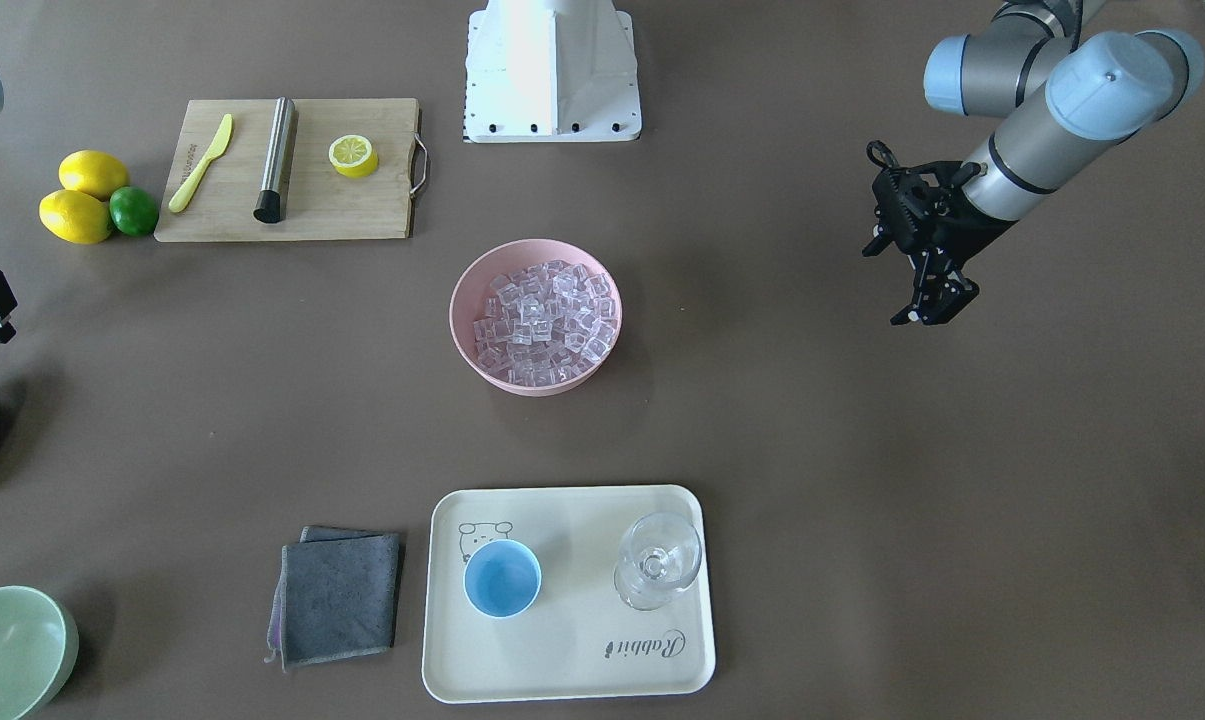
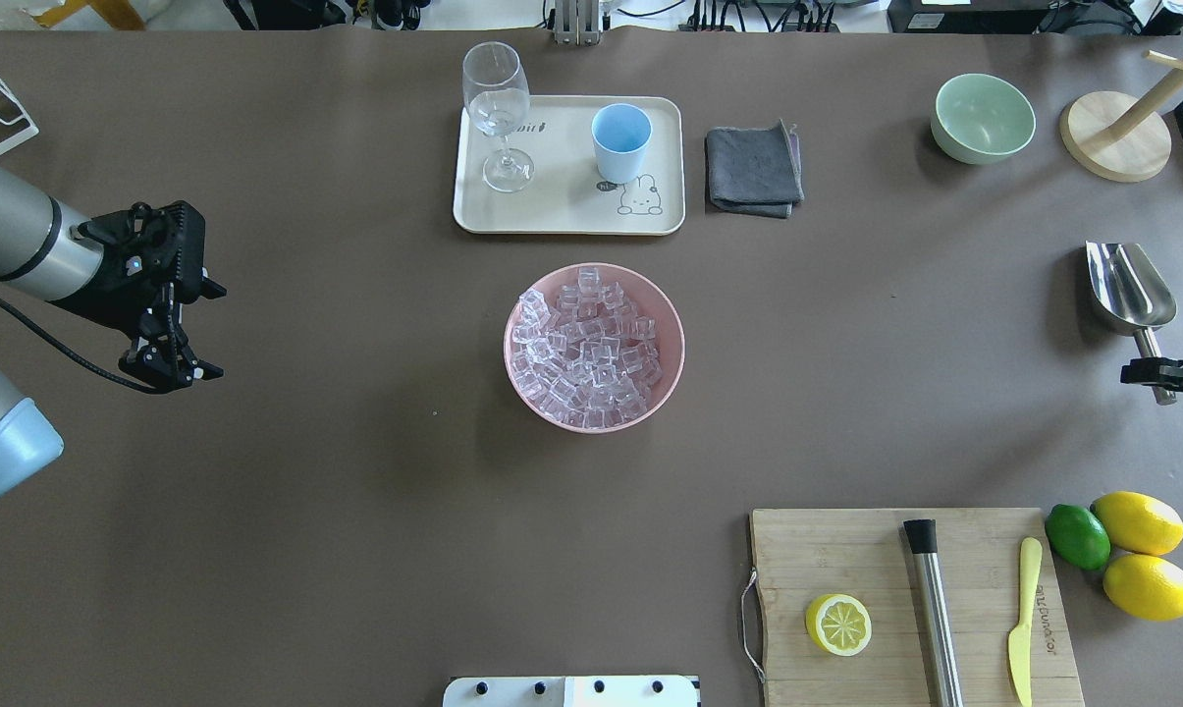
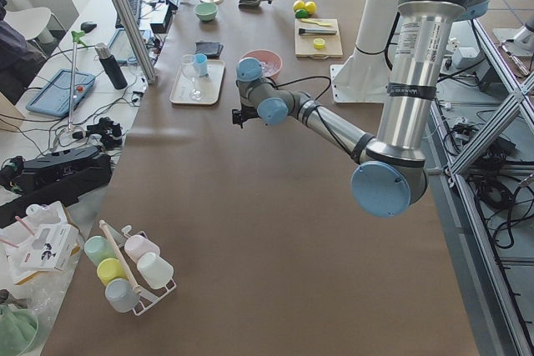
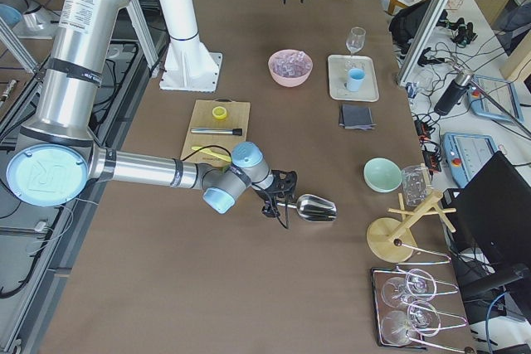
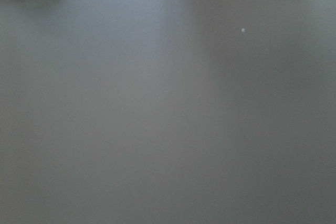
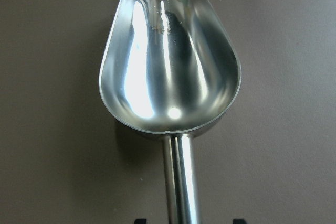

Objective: Put ice in cup with scoop

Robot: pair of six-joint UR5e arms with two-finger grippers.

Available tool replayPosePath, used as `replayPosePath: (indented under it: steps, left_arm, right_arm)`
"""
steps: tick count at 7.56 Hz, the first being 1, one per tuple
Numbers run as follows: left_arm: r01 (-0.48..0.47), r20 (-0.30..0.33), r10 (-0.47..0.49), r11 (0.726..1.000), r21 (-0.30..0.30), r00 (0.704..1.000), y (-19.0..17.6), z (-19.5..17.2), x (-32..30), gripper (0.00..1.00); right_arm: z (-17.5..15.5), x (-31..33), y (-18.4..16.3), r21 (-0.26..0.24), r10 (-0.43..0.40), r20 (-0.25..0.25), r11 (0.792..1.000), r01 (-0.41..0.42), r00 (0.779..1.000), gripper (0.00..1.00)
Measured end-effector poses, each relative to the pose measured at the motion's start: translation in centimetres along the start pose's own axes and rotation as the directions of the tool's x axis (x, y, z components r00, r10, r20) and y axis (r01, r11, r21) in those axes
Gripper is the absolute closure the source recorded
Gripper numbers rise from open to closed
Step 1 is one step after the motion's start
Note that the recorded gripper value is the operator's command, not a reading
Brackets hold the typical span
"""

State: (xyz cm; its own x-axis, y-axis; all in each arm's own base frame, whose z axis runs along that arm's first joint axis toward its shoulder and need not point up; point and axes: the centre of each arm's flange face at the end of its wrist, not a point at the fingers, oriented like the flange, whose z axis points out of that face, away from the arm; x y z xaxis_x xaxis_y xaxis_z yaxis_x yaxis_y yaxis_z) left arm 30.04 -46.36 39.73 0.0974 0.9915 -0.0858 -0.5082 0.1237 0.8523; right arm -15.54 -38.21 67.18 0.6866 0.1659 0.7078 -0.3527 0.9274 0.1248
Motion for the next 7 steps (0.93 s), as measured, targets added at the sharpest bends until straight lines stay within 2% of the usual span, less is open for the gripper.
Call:
replayPosePath:
  steps: [2, 4, 6, 7]
  left_arm:
    - [-0.105, -0.026, 0.107, 0.992, 0.066, 0.994, -2.0, 3.1, 1.8, 0.01]
    - [-0.147, -0.046, 0.151, 0.985, 0.094, 0.987, -4.4, 5.0, 2.5, 0.01]
    - [-0.193, -0.047, 0.201, 0.971, 0.141, 0.978, -6.7, 7.9, 2.0, 0.01]
    - [-0.22, -0.036, 0.229, 0.96, 0.173, 0.973, -6.9, 9.4, 1.6, 0.01]
  right_arm:
    - [0.1, 0.1, 0.4, -0.013, -0.003, 0.002, 1.0, 0.003, 1.0, 1.0]
    - [-0.1, 0.0, 0.9, -0.056, -0.02, 0.024, 0.998, 0.021, 0.999, 1.0]
    - [-1.8, -1.3, 0.6, -0.119, -0.073, 0.076, 0.99, 0.081, 0.994, 1.0]
    - [-3.5, -2.1, -0.6, -0.13, -0.121, 0.079, 0.983, 0.131, 0.989, 1.0]
